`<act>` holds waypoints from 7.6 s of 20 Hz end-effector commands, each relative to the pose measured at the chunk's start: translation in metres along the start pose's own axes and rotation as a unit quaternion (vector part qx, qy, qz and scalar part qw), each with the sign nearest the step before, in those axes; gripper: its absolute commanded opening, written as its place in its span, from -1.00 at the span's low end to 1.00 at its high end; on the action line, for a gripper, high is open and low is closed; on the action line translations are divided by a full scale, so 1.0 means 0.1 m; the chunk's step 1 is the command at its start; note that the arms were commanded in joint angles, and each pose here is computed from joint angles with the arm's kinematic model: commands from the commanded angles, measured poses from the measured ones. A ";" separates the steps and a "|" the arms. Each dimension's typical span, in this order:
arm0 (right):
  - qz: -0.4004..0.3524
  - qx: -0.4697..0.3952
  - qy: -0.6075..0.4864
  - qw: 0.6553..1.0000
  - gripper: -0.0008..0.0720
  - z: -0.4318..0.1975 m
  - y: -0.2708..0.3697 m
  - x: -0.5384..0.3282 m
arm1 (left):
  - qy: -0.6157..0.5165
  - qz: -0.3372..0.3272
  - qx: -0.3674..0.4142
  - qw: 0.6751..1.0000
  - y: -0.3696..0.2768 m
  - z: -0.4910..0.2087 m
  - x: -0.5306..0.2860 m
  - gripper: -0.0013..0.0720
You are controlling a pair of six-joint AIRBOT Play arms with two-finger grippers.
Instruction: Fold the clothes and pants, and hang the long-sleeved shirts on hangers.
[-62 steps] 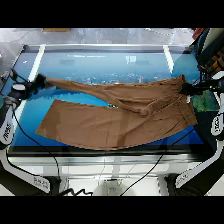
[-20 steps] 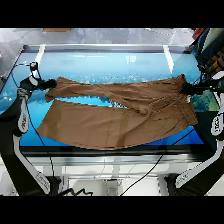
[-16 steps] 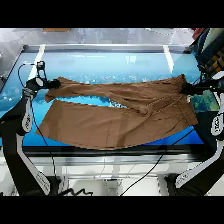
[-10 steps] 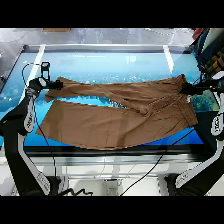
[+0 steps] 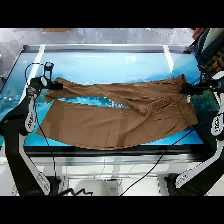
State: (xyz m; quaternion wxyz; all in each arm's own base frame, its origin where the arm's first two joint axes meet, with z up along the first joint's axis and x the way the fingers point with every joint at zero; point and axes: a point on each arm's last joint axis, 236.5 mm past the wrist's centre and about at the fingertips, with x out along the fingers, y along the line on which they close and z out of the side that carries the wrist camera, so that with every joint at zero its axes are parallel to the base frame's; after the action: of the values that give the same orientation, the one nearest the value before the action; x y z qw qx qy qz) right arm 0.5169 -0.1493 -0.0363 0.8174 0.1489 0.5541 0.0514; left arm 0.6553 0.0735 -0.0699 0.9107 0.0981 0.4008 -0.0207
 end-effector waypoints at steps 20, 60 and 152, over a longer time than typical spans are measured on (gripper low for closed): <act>-0.003 0.004 0.005 1.000 -0.91 -0.02 -0.02 -0.01 | 0.301 -0.085 0.019 0.949 -0.20 -1.31 -1.58 -0.93; -0.015 0.000 0.004 1.000 -0.91 -0.02 -0.07 -0.01 | 0.106 -0.100 -0.154 0.977 -0.06 -0.80 -0.65 0.26; -0.056 0.392 -0.125 0.910 0.56 -1.34 -0.64 -0.44 | 0.071 -0.126 -0.105 0.984 0.07 0.00 -2.71 -0.14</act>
State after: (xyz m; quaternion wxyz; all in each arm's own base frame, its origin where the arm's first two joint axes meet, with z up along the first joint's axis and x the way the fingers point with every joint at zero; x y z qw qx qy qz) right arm 0.3603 -0.1827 -0.0526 0.7578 0.4257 0.4443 -0.2170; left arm 0.4790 0.0721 0.1415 0.8883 -0.0436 0.4506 -0.0770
